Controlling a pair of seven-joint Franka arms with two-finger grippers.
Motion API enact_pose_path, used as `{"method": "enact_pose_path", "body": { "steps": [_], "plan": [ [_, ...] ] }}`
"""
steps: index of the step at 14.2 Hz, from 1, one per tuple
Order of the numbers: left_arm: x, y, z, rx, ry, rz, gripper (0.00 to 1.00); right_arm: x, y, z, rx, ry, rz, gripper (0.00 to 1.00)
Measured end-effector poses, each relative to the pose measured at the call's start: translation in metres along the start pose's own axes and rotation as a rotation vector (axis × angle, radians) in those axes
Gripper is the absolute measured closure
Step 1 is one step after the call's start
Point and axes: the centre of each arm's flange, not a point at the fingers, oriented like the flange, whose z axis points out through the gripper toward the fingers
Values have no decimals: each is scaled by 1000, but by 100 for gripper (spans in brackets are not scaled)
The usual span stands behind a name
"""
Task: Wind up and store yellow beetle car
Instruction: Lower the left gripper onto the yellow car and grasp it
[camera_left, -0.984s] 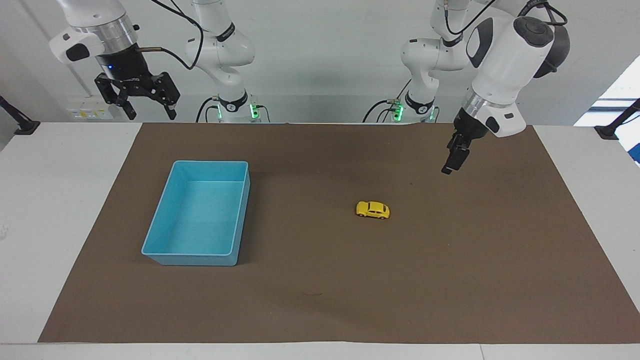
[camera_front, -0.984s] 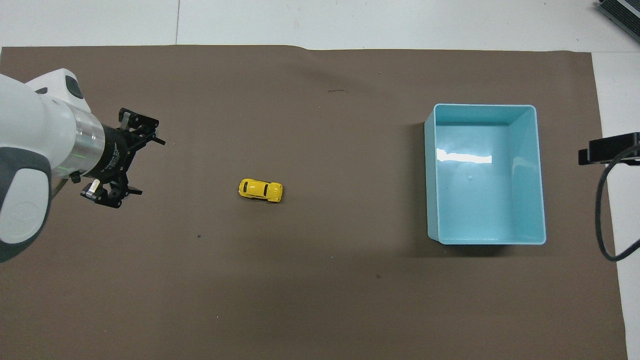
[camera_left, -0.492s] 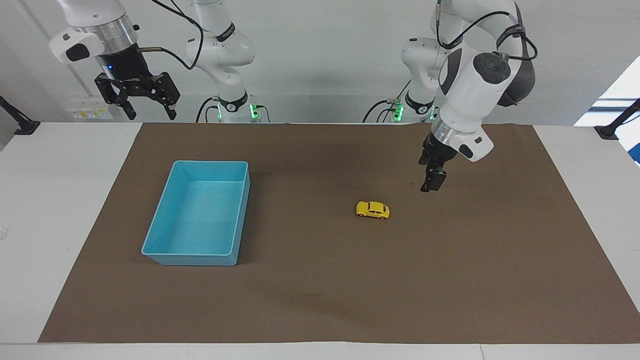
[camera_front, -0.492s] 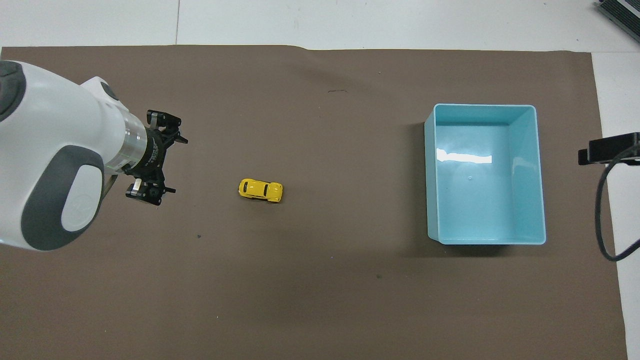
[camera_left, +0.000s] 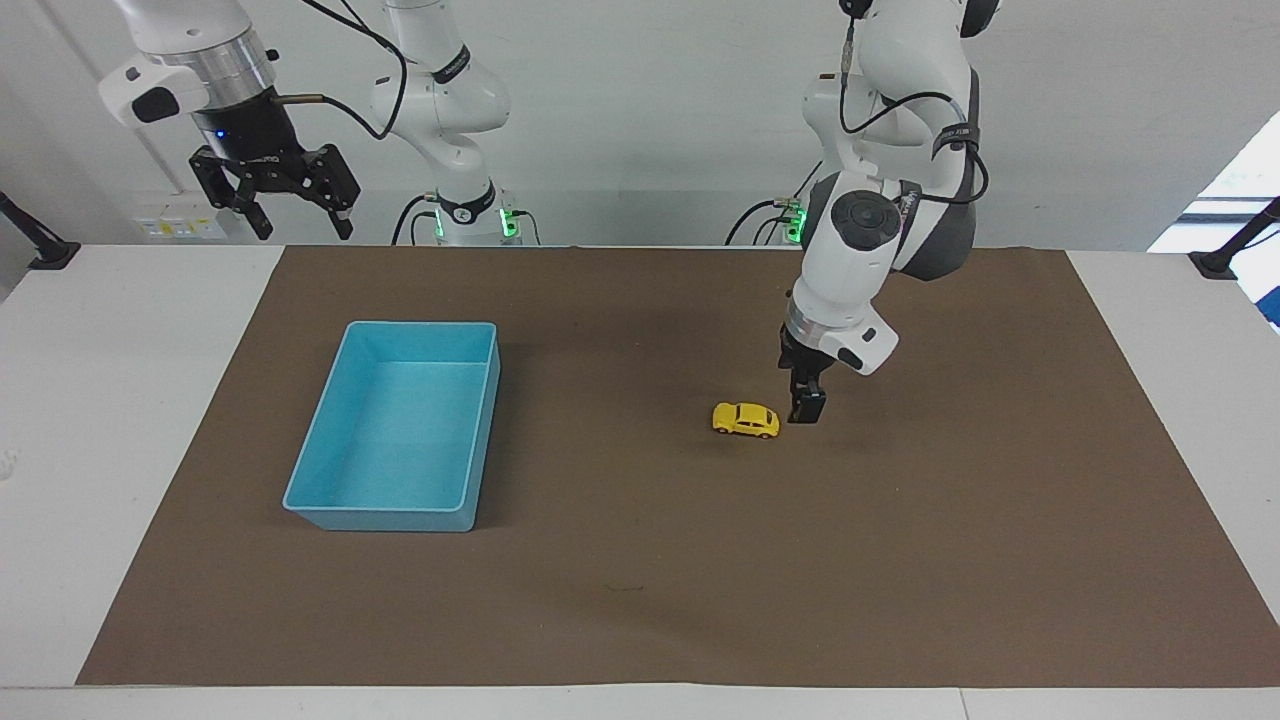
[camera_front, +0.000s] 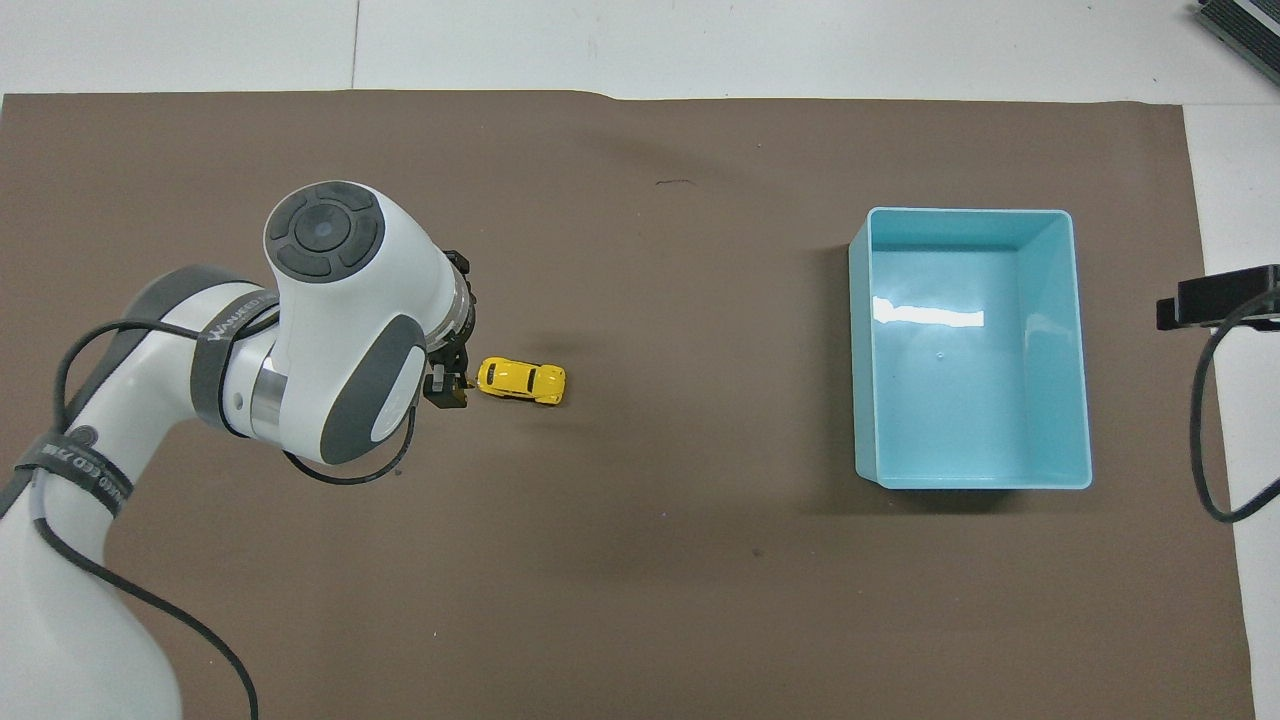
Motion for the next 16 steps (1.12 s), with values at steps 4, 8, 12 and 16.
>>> {"method": "enact_pose_path", "body": {
  "steps": [4,8,12,16],
  "plan": [
    [-14,1,25,2,5,-55,0,0,0,0,0,0,0,0],
    [-25,-6,55,-2,2,-75,0,0,0,0,0,0,0,0],
    [-35,-17,82,18,12,-67,0,0,0,0,0,0,0,0],
    [-40,-21,91,32,19,-59,0,0,0,0,0,0,0,0]
  ]
}}
